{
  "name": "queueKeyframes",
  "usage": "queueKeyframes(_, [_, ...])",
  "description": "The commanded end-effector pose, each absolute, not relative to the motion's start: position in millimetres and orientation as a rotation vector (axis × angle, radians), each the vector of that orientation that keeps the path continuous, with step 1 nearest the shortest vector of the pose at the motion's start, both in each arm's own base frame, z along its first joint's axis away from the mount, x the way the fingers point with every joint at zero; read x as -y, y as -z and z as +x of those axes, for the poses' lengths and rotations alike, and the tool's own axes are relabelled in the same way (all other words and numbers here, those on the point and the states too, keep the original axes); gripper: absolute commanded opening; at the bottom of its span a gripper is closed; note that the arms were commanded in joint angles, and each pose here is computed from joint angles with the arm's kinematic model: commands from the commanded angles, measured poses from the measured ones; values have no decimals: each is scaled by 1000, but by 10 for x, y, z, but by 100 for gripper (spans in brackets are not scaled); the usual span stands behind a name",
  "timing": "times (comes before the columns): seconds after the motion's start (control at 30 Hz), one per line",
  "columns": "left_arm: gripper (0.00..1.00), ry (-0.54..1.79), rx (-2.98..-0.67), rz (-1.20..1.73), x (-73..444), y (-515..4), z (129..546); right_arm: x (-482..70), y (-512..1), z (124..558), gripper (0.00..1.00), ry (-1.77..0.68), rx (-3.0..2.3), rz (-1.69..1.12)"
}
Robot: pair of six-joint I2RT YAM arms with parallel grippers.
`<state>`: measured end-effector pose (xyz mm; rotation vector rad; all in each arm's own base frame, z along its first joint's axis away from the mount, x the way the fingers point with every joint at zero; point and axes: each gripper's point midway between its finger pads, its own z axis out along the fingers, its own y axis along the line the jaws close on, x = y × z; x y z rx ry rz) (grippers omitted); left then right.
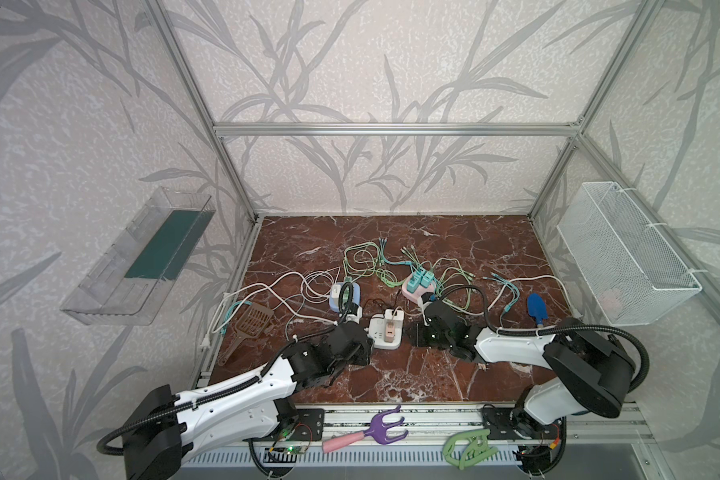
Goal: Pull the plug off the socket
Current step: 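Pull the teal plug out of the white strip toward the robot with the left gripper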
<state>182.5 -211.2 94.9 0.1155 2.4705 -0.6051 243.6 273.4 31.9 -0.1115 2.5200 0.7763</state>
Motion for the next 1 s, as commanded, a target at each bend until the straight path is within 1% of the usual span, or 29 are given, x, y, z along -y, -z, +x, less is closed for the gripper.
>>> queueKeyframes(0.0, [15, 698, -2490, 147, 2223, -935, 1747, -2756, -338, 2444, 50, -802, -2504, -125])
queueKeyframes(0.3, [16, 840, -2529, 135, 2360, -756, 1623, -2734, -400, 2453, 51, -803, -2476, -129])
queueKeyframes(0.43, [16, 866, -2554, 139, 2373, -671, 1568, -2733, -405, 2458, 51, -803, -2473, -130])
queueKeyframes(0.6, [18, 947, -2529, 126, 2462, -680, 1564, -2746, -397, 2449, 51, -814, -2480, -125])
queueKeyframes(0.97, [20, 1012, -2534, 117, 2572, -608, 1560, -2756, -399, 2439, 51, -830, -2478, -124])
